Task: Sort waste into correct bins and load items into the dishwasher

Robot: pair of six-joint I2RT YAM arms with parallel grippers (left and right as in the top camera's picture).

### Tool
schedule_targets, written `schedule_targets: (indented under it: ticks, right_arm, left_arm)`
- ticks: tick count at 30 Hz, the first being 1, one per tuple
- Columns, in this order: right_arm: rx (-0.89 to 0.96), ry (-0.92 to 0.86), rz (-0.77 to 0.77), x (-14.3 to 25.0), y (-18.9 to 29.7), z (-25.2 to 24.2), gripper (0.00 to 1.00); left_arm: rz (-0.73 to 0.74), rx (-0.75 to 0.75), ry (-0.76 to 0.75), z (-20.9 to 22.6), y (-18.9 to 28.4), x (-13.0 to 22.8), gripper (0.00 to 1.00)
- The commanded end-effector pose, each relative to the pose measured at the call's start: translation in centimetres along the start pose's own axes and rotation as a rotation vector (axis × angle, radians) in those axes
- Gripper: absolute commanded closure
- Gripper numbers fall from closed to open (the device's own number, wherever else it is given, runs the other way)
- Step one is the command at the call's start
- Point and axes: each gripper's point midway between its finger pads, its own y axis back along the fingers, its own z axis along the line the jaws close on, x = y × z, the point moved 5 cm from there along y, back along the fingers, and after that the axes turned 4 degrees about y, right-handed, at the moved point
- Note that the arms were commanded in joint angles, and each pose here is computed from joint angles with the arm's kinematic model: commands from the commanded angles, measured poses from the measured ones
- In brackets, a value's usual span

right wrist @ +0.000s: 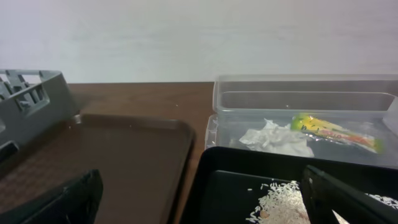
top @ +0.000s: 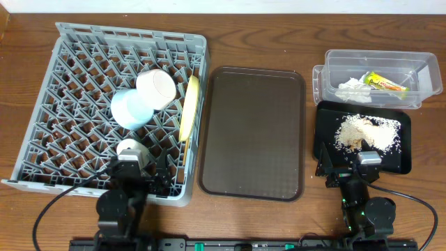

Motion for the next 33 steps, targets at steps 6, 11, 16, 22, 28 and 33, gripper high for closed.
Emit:
schedule_targets:
  ticks: [6,11,16,22,28,33]
  right_arm:
    - [0.009,0.011,0.000,0.0,0.0,-0.2,0.01]
    - [0.009,0.011,0.000,0.0,0.0,-0.2,0.01]
    - [0.009,0.011,0.000,0.0,0.0,-0.2,0.01]
    - [0.009,0.011,0.000,0.0,0.0,-0.2,0.01]
    - [0.009,0.011,0.000,0.0,0.0,-0.2,0.01]
    - [0.009,0.011,0.000,0.0,0.0,-0.2,0.01]
  left_arm:
    - [-0.172,0.036,-0.006,0.1,-1.6,0.6,0.10]
    - [-0.146,-0.017,0.000,0.8,-1.7,1.2,0.10]
    - [-0.124,-0.022,0.001,0.9,-1.8,1.6,0.10]
    - [-0.120,-0.022,0.001,0.9,-1.8,1.7,0.10]
    - [-0.120,-0.022,0.001,0.9,-1.8,1.7,0.10]
    - [-0.120,-0.022,0.001,0.9,-1.8,1.7,0.10]
